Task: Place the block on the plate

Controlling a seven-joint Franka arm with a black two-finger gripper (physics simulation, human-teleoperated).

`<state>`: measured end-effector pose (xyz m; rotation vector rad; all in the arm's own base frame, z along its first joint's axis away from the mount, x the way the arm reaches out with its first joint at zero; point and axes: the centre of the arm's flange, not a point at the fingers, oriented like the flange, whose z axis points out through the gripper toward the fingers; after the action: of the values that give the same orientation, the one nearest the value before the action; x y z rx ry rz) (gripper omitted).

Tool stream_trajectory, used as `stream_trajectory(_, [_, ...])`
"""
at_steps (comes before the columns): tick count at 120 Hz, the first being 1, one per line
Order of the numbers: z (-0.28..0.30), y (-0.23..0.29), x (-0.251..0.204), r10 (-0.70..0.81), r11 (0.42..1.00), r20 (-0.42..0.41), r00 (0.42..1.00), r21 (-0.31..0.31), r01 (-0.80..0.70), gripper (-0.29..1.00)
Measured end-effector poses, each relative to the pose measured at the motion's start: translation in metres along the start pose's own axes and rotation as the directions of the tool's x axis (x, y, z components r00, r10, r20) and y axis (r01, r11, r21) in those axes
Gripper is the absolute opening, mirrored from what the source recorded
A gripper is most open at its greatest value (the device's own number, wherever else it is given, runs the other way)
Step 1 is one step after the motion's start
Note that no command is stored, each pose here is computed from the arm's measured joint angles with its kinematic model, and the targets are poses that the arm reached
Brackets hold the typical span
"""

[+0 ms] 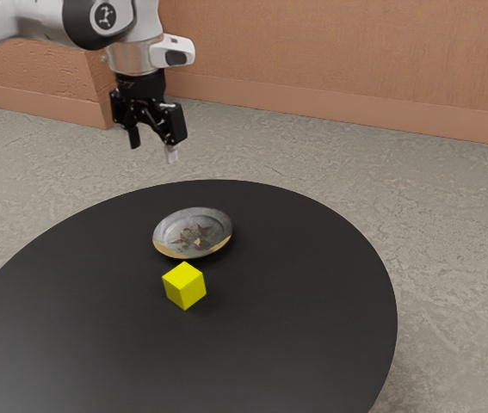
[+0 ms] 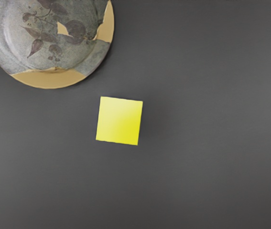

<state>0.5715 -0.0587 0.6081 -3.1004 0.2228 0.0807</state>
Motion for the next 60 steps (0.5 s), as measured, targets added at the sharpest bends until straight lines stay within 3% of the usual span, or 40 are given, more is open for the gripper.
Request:
stream_trajectory(25, [0.012,0.0,0.013,-0.018,1.0,0.011,1.0,-0.001,0.018,0.7])
stream_trajectory(60, [0.129,-0.016,0.03,-0.072,0.996,0.112,0.991,-0.045,0.077,0.7])
